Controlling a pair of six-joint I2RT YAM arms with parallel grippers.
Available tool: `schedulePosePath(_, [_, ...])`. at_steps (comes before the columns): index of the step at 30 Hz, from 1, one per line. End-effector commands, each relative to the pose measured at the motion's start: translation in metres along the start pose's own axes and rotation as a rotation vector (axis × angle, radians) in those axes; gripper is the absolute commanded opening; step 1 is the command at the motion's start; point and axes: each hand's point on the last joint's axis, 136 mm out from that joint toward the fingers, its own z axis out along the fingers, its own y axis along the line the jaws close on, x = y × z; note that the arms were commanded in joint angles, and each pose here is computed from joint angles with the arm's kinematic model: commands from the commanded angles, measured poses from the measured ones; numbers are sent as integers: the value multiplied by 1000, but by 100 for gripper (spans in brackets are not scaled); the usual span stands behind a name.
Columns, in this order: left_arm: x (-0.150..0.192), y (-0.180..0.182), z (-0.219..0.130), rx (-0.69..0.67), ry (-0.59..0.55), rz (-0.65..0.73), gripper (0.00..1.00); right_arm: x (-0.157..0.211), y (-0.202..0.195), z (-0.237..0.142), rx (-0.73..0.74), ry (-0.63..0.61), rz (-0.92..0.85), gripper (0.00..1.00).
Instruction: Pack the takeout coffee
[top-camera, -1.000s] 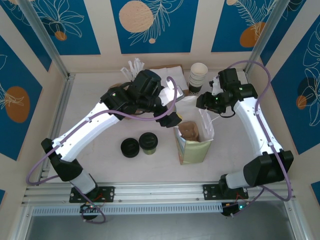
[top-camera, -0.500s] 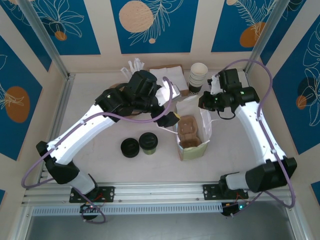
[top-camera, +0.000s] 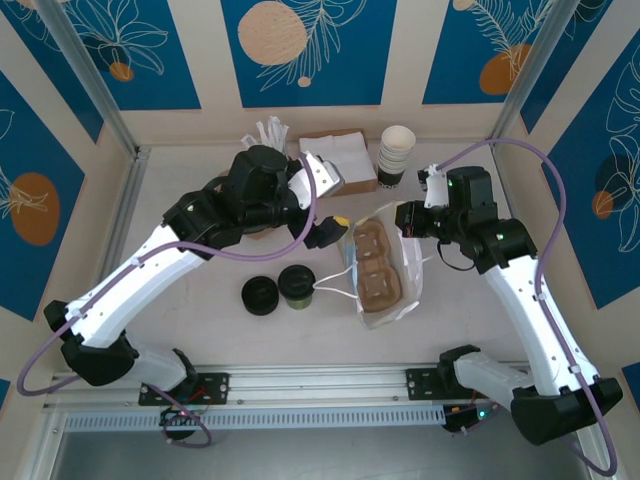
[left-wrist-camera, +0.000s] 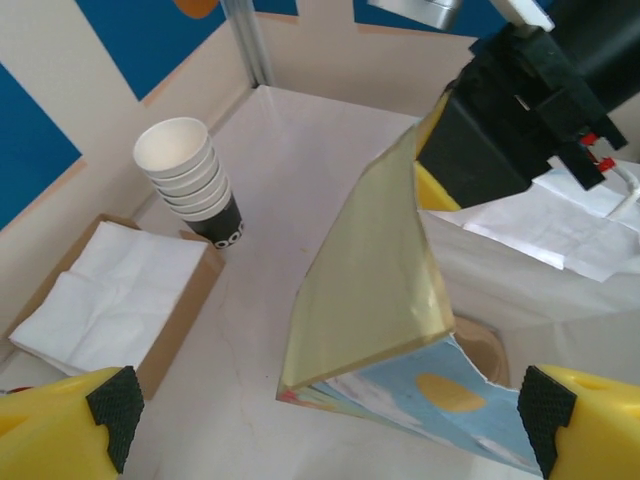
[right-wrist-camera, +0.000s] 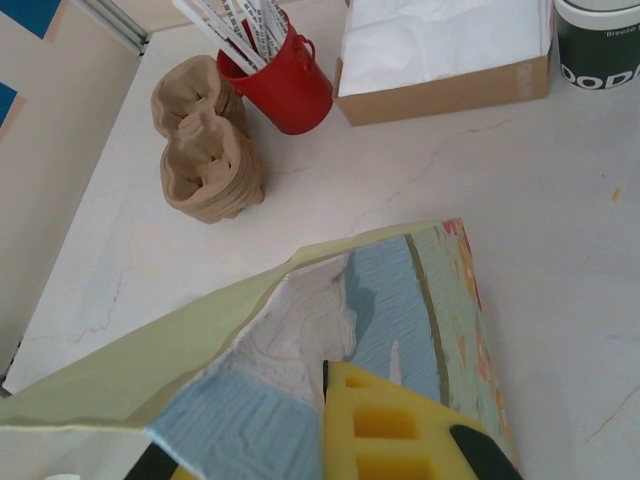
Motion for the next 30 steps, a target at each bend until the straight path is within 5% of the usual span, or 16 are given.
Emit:
schedulePosePath(1, [-11, 15, -13, -81, -57, -7, 98, -10, 7, -8, -9, -73, -37, 0])
schedulePosePath(30, [35, 48, 5, -296, 33, -181, 100, 12, -34, 32, 155, 148, 368, 2])
